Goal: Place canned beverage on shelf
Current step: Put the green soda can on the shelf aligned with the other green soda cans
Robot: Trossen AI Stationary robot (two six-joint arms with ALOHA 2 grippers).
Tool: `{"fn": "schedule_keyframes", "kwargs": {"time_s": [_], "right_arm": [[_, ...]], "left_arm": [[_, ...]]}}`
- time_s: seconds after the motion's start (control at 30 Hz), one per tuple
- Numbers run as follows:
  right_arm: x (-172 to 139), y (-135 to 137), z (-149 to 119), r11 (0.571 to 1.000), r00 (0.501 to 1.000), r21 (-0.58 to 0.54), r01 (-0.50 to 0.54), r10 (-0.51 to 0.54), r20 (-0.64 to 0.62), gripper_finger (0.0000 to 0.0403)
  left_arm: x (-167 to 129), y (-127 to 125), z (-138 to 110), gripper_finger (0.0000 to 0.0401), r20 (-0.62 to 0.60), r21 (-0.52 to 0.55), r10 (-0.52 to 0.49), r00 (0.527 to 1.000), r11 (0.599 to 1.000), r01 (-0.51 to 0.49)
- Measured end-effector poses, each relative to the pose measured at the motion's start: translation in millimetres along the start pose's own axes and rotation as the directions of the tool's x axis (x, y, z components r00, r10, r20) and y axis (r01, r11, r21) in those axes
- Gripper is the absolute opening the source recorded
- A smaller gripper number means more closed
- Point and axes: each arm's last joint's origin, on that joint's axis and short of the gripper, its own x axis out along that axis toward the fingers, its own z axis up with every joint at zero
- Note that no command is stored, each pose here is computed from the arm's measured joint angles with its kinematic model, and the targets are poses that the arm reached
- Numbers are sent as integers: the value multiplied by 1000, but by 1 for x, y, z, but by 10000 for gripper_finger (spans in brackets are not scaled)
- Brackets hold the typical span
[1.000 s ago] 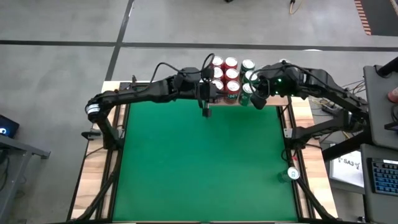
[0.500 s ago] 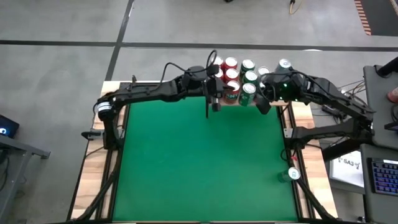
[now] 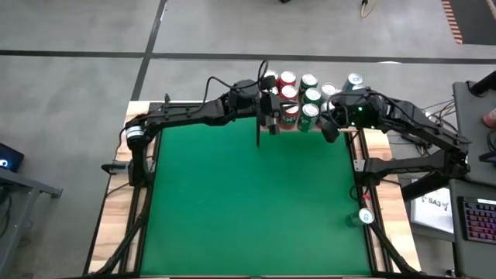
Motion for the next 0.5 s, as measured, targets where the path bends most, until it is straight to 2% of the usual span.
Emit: {"fn": "schedule_keyframes", "kwargs": {"time_s": [0.1,0.17,0.3,0.5], "right_arm": [[5,1,1,1000,1000,17,5,-5,-17,12],[10,2,2,1000,999,22,16,-15,-28,12],[18,4,3,999,998,-15,29,-30,-51,12],[23,7,15,998,999,-22,51,-50,5,12]], "left_arm": [[0,0,1,0,1,-24,-1,1000,1000,1],[0,-1,0,0,-5,-79,-4,1000,997,4],[3,-3,-4,0,-15,-153,-10,1000,988,7],[4,-4,-6,0,-17,-198,-10,1000,980,7]]}}
